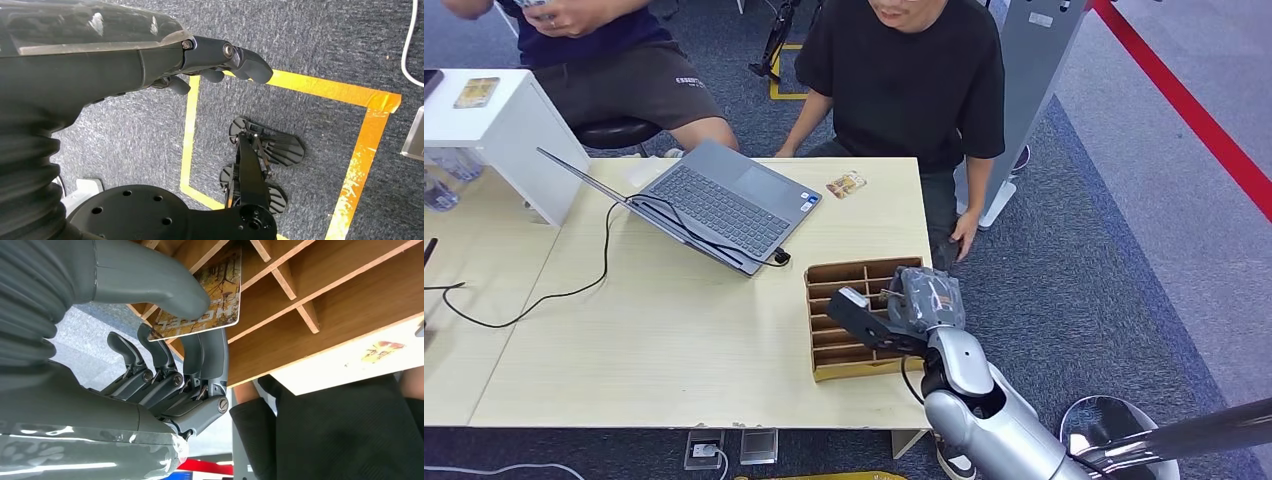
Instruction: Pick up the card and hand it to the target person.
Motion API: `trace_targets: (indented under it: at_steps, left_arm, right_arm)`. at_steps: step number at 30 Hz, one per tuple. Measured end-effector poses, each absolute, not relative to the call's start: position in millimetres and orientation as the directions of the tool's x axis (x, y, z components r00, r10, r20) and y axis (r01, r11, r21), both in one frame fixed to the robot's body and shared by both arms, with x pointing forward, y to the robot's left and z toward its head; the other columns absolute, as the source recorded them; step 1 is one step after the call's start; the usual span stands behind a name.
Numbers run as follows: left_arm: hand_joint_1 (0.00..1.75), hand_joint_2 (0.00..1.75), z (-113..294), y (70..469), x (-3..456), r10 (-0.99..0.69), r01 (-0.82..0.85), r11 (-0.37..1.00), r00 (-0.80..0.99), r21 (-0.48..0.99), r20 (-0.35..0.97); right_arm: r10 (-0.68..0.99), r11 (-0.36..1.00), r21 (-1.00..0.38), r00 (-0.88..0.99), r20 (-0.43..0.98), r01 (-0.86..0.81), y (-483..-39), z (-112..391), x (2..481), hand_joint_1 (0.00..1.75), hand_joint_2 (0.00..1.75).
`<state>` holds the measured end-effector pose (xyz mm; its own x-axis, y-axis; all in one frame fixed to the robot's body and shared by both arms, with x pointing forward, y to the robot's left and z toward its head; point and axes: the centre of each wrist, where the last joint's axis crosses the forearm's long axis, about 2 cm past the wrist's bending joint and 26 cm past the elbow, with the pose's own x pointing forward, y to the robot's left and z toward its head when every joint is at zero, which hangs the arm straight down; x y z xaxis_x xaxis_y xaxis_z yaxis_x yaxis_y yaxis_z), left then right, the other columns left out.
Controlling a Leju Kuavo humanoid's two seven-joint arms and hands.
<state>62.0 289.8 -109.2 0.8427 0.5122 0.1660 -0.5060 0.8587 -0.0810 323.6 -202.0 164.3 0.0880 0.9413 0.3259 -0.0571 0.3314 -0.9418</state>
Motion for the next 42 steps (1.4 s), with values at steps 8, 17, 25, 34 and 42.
trace_targets:
  at_steps: [8, 17, 25, 34, 42]
  left_arm:
    - [0.0, 1.75, -109, 290, 62, 0.507, -0.499, 0.862, 0.846, -0.088, 0.167]
    - [0.0, 1.75, -109, 290, 61, 0.508, -0.5, 0.861, 0.844, -0.089, 0.173]
    - [0.0, 1.75, -109, 290, 60, 0.512, -0.505, 0.859, 0.841, -0.09, 0.174]
    - [0.0, 1.75, -109, 290, 60, 0.513, -0.505, 0.858, 0.84, -0.088, 0.177]
    - [0.0, 1.75, -109, 290, 61, 0.507, -0.499, 0.862, 0.843, -0.089, 0.179]
  right_arm:
    - [0.943, 0.325, -0.945, 0.09, 0.321, -0.036, -203, 165, 322, 1.55, 1.75]
    - [0.926, 0.374, -0.91, -0.006, 0.379, 0.177, -203, 195, 313, 1.55, 1.75]
    - [0.886, 0.457, -0.791, -0.132, 0.444, 0.406, -211, 227, 294, 1.55, 1.75]
    - [0.864, 0.498, -0.742, -0.18, 0.471, 0.448, -216, 238, 284, 1.55, 1.75]
    - [0.84, 0.542, -0.734, -0.238, 0.488, 0.409, -216, 237, 299, 1.55, 1.75]
